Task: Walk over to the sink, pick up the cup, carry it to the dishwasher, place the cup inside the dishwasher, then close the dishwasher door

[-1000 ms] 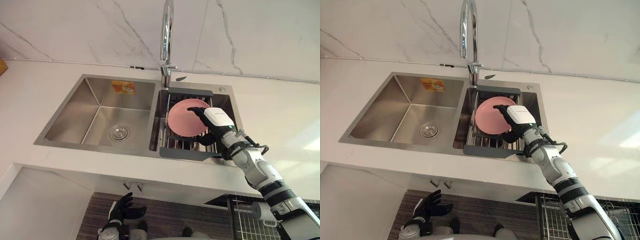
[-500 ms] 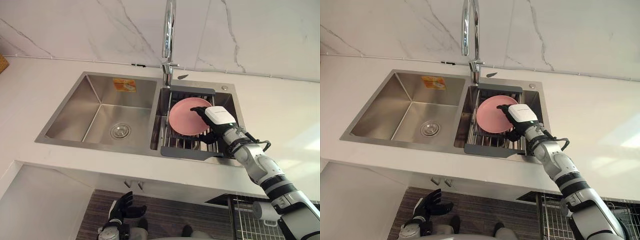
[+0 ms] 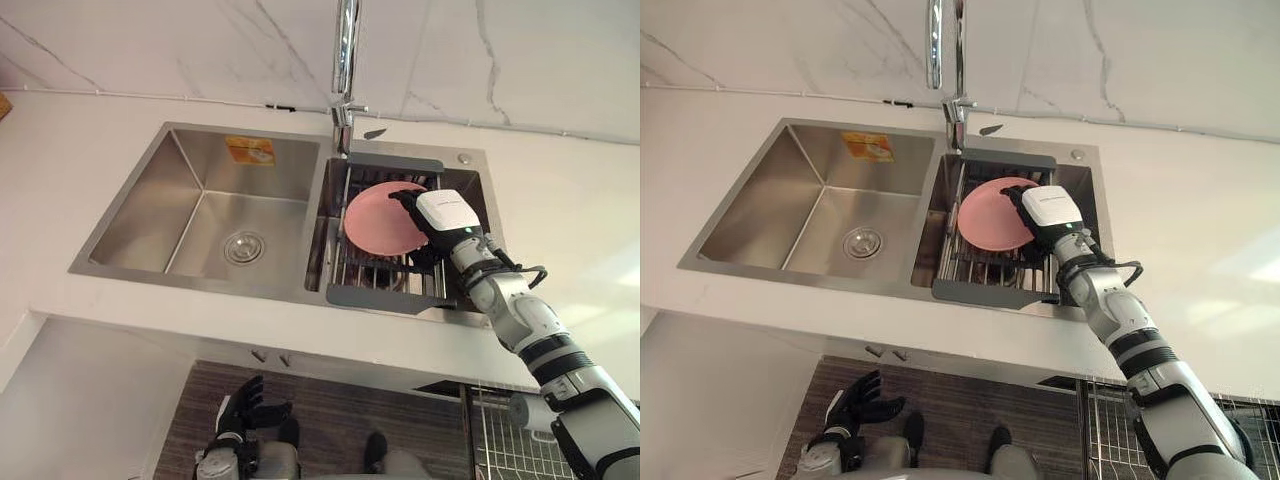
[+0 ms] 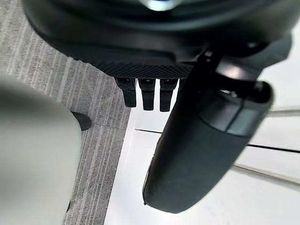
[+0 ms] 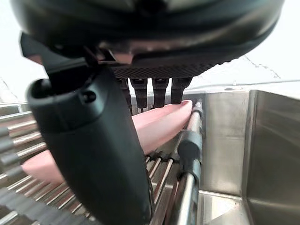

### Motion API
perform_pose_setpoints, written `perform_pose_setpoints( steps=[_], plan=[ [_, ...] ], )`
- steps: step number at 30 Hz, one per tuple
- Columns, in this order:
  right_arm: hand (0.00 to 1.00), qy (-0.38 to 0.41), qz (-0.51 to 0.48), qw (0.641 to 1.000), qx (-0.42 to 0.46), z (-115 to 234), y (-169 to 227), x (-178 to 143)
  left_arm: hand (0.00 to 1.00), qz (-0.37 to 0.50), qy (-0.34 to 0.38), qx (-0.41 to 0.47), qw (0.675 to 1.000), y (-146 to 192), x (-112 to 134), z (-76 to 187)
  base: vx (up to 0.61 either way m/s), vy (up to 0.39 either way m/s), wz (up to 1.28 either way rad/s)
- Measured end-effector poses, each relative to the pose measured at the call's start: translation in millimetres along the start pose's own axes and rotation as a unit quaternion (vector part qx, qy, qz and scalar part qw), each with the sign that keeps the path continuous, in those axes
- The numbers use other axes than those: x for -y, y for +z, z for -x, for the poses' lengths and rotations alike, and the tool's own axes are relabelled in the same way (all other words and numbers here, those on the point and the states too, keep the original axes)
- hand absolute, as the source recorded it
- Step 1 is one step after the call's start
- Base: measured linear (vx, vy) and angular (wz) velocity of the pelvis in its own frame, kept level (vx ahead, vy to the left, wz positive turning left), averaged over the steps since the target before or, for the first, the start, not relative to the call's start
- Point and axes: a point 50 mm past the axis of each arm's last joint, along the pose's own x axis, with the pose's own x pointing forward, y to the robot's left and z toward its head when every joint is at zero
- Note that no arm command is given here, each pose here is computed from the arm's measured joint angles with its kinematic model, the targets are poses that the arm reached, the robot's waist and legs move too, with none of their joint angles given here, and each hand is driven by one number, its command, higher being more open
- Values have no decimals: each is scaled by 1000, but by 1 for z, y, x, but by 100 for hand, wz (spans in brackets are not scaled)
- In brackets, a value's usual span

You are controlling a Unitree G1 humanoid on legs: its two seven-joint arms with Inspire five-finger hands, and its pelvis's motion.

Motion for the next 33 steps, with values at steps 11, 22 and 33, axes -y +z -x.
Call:
perform_pose_setpoints(
  steps=[11, 22, 33],
  plan=[
    [30, -53, -19, 998, -14, -5, -3, 12, 90, 6, -1, 14, 1000, 6, 1, -1, -36, -5, 2],
    [30, -74, -56, 996, -15, -8, -1, 21, 90, 4, -4, 16, 1000, 8, 2, -2, 0, 0, 0],
    [30, -107, -149, 983, -9, 23, 10, 16, 90, 4, -1, 10, 1000, 6, 1, -2, -4, -1, -2]
  ],
)
